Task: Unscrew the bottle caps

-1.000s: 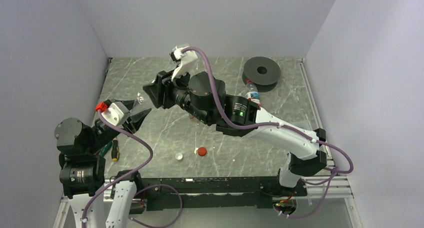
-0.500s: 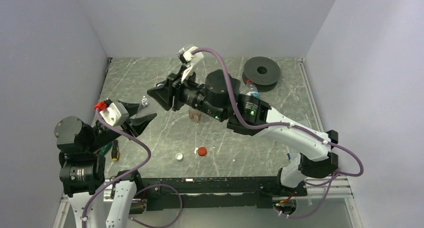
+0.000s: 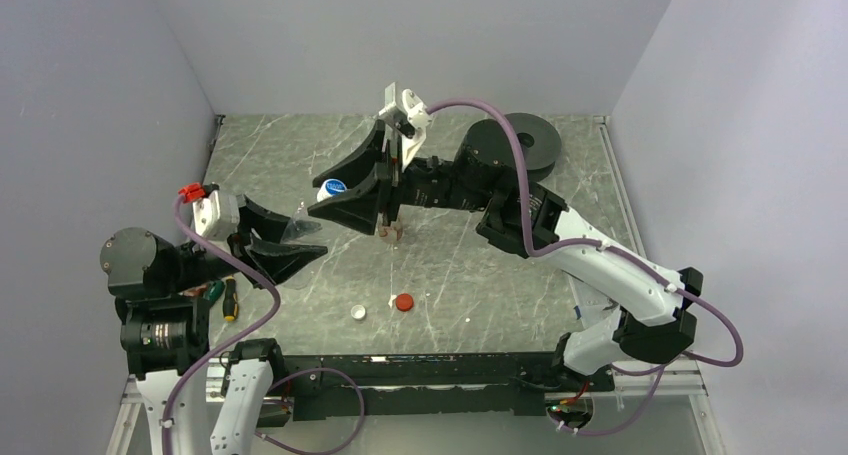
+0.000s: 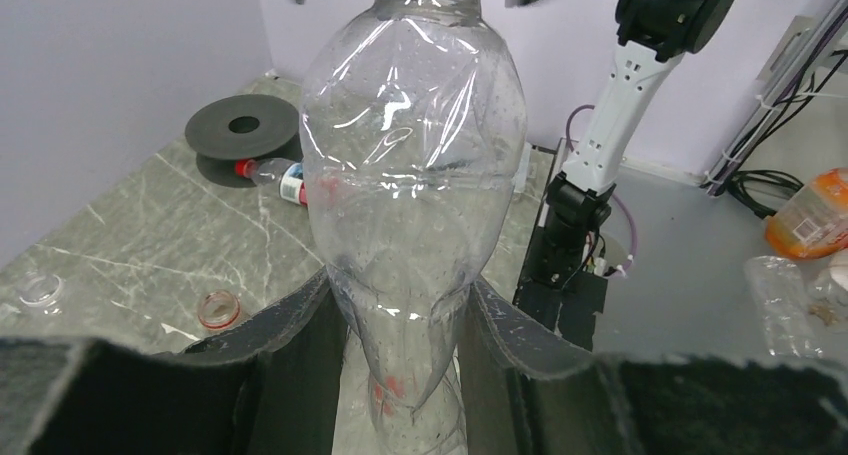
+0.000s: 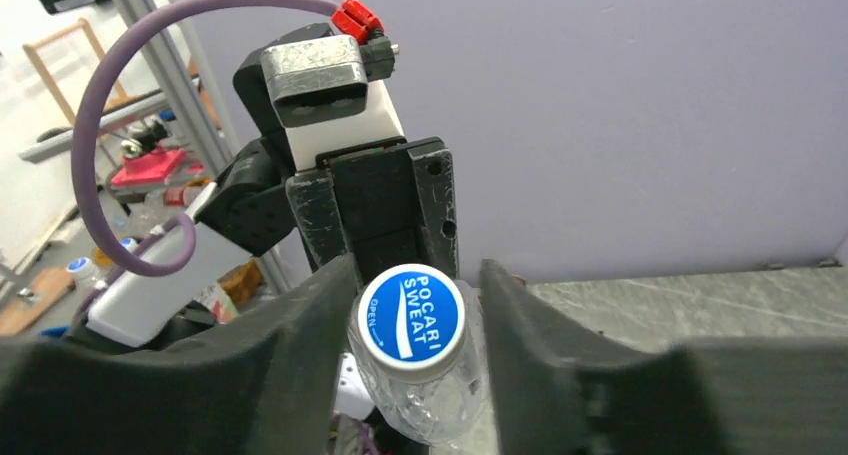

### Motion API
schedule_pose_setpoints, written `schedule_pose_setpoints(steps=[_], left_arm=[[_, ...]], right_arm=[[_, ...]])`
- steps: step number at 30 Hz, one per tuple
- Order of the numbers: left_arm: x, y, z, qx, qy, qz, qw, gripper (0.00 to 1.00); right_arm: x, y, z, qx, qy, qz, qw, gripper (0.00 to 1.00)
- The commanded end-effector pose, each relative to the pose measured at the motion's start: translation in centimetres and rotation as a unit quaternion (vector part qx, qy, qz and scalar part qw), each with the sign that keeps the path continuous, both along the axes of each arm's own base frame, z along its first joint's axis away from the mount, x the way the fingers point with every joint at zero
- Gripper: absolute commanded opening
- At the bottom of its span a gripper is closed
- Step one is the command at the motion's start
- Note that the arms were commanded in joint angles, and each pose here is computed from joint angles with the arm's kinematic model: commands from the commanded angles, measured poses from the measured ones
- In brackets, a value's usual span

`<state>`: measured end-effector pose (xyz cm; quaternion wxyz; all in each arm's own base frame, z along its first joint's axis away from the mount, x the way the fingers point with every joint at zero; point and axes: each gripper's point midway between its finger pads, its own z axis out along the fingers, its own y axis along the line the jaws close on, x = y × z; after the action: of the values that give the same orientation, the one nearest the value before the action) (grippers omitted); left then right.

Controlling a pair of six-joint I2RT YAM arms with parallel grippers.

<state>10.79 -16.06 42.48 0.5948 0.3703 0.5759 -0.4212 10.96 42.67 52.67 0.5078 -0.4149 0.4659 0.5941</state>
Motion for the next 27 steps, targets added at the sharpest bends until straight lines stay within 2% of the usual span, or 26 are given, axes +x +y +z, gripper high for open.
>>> schedule_pose_setpoints(steps=[1,2,3,5,9,11,14,18,21,27], left_arm=[[-0.5,-0.2,1.0,0.001,-0.009,-0.011,1.0,0.01],[-0.2,0.0,1.0,0.003,-0.015,-0.001,1.0,0.01],[0.2,0.1,0.8,0.005,-0.019,0.011,1.0,0.01],[0.9,0.5,0.7,0.011,-0.032,0.038,0.999,0.01],[3.0,1.9,-0.1,0.032,-0.062,0.105,0.992,0.02],[4.1,2.9,-0.5,0.052,-0.085,0.146,0.984,0.01],[5.1,3.9,-1.2,0.072,-0.105,0.181,0.975,0.01],[5.5,4.2,-1.6,0.079,-0.113,0.193,0.971,0.02],[5.5,4.4,-1.7,0.085,-0.12,0.196,0.969,0.02],[5.6,4.6,-2.0,0.095,-0.125,0.203,0.966,0.01]], right_arm=[[0.8,-1.9,1.9,0.023,-0.024,-0.041,0.999,0.76],[2.0,-2.1,2.0,0.024,-0.007,-0.076,0.997,0.97],[3.2,-2.5,2.3,0.026,0.01,-0.113,0.993,0.99],[4.8,-3.2,2.9,0.034,0.045,-0.165,0.985,1.0],[4.9,-4.3,3.9,0.058,0.084,-0.225,0.969,1.0],[5.7,-4.2,3.6,0.045,0.112,-0.273,0.954,1.0],[6.2,-3.0,2.7,0.017,0.137,-0.301,0.944,1.0],[7.1,-1.4,1.4,-0.009,0.149,-0.322,0.935,1.0],[7.4,-0.6,1.0,-0.015,0.153,-0.324,0.933,0.95],[7.3,0.4,1.2,-0.008,0.161,-0.312,0.936,0.71]])
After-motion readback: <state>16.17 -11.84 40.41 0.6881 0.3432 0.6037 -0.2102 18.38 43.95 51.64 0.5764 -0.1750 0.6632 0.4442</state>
